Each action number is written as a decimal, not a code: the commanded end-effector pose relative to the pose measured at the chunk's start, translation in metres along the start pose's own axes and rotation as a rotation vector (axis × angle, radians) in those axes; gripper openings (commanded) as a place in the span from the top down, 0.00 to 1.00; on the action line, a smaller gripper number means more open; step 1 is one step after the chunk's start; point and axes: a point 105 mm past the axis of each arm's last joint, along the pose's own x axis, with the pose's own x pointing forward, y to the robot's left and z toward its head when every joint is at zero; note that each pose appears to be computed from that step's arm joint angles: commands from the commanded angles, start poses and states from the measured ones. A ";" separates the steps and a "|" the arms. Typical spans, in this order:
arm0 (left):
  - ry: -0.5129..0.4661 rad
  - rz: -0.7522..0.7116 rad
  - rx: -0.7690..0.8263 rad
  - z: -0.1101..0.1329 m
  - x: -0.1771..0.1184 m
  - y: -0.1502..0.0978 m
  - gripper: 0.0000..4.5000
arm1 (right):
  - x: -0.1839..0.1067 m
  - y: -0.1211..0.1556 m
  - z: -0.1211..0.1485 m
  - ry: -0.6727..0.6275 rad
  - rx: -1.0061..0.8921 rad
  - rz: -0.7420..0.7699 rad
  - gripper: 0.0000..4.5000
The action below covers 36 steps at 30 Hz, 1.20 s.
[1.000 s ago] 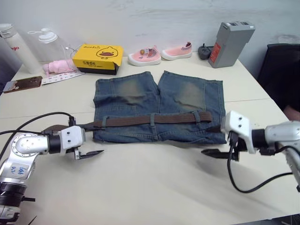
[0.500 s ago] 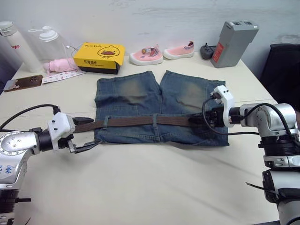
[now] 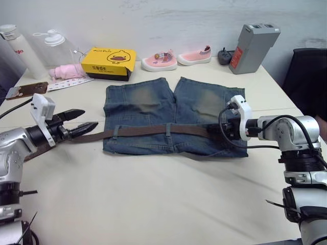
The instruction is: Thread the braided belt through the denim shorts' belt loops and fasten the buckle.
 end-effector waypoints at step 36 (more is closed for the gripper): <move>-0.091 -0.298 -0.062 0.016 0.031 -0.034 0.96 | -0.043 0.044 0.042 -0.301 -0.222 0.120 1.00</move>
